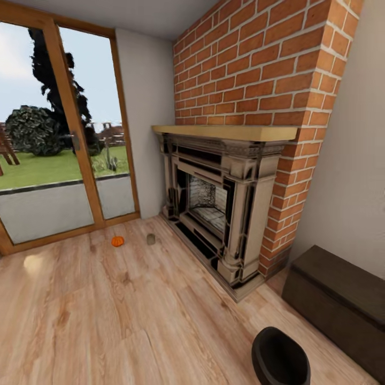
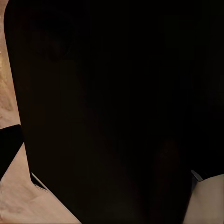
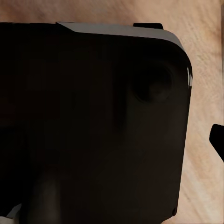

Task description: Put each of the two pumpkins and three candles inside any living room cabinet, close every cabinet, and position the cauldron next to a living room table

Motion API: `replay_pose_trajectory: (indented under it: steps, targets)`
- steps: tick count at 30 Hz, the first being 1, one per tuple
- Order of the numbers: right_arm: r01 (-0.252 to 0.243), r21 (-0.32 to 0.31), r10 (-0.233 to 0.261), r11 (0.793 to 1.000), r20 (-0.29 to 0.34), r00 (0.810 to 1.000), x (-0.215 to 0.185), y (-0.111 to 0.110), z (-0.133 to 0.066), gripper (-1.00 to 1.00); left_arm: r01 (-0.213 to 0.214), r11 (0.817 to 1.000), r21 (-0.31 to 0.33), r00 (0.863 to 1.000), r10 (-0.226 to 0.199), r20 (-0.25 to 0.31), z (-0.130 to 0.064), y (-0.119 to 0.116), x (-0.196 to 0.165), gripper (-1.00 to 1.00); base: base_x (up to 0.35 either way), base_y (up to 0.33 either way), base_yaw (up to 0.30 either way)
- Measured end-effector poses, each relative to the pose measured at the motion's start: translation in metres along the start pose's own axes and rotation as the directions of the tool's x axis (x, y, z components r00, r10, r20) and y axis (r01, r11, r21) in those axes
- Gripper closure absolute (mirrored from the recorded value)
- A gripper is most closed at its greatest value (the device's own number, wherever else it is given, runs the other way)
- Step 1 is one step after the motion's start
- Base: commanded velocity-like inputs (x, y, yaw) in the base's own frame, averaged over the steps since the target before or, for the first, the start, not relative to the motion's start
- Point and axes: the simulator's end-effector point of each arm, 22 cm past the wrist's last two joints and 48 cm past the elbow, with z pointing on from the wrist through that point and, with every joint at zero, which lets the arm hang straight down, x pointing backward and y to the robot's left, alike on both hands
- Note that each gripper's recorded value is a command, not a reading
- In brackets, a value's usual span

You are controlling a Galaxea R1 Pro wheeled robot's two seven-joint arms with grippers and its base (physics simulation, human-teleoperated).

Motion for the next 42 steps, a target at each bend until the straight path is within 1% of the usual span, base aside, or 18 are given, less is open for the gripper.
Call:
replay_pose_trajectory:
  steps: [9, 28, 36, 42]
  targets:
    - [0.000, 0.000, 0.000, 1.000, 0.001, 1.000, -0.0004, 0.0000, 0.0001, -1.00, 0.000, 1.000, -0.002, 1.000, 0.000, 0.000, 0.0000, 0.0012, 0.0000, -1.00, 0.186, 0.000, -0.246]
    - [0.000, 0.000, 0.000, 1.000, 0.003, 1.000, -0.0015, 0.0000, 0.0001, -1.00, 0.001, 1.000, 0.000, 1.000, -0.001, 0.003, 0.0001, 0.0011, -0.0013, -1.00, 0.009, 0.000, -0.254]
    - [0.000, 0.000, 0.000, 1.000, 0.006, 1.000, -0.0027, 0.0000, 0.0001, -1.00, 0.044, 0.999, -0.001, 0.999, -0.044, 0.007, 0.0001, 0.0020, -0.0026, -1.00, 0.000, 0.000, -0.254]
    - [0.000, 0.000, 0.000, 1.000, 0.009, 1.000, -0.0034, 0.0000, 0.0001, -1.00, 0.049, 0.999, -0.001, 0.999, -0.049, 0.009, 0.0001, 0.0021, -0.0034, -1.00, 0.000, 0.000, -0.254]
